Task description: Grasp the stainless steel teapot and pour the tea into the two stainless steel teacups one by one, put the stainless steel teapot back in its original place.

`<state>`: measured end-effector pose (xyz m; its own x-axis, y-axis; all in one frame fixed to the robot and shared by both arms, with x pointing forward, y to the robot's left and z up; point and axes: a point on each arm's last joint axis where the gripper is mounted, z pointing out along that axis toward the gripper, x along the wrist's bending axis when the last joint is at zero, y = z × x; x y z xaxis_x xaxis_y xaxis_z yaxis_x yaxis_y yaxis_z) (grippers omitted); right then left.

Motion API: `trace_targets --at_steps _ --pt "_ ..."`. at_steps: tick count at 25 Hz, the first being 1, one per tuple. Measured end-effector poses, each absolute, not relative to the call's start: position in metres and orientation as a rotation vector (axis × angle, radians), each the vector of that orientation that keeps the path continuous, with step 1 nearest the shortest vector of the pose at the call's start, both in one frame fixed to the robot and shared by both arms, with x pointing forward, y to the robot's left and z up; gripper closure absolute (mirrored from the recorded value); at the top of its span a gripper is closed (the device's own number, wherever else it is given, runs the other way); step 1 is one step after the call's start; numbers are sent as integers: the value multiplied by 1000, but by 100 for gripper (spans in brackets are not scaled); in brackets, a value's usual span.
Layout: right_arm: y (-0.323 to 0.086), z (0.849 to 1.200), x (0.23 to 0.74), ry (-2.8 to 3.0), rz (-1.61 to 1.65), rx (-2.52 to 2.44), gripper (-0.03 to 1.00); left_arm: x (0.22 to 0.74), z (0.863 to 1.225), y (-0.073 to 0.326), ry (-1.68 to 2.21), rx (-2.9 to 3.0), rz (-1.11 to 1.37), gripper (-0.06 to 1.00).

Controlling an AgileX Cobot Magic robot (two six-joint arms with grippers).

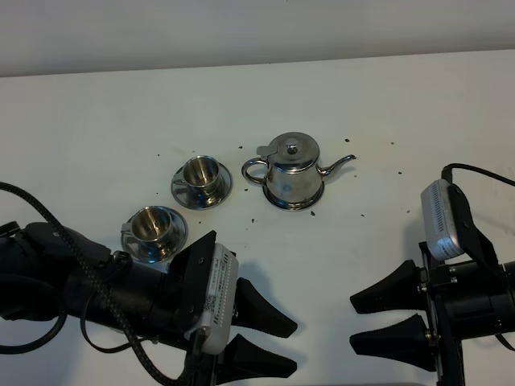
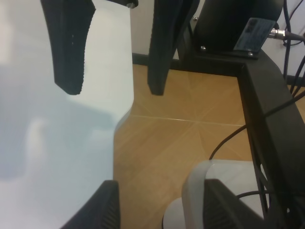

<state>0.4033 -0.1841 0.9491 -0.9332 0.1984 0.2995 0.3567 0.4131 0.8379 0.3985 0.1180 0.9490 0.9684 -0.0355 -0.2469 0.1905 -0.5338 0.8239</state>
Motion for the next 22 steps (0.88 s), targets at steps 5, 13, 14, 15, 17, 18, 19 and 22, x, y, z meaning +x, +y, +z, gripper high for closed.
trace_targets --at_steps 5,13,14,15,17,18,19,22 --pt "-184 949 403 -2508 -1545 -497 52 399 949 118 109 2117 -287 51" --pt "-184 949 403 -2508 -1545 -498 52 399 949 118 109 2117 -287 51" --pt "-184 949 403 -2508 -1545 -498 52 399 949 118 109 2117 -287 51" --pt "-184 949 403 -2508 -1545 -498 52 399 949 118 109 2117 -287 51" --pt "-184 949 403 -2508 -1545 -498 52 399 949 118 111 2116 -287 51" --pt "-184 949 403 -2508 -1545 -498 52 399 949 118 119 2117 -288 51" --pt "-184 949 403 -2508 -1545 -498 52 399 949 118 130 2116 -285 52" --pt "-184 949 404 -2508 -1547 -502 52 404 951 118 202 2115 -234 53"
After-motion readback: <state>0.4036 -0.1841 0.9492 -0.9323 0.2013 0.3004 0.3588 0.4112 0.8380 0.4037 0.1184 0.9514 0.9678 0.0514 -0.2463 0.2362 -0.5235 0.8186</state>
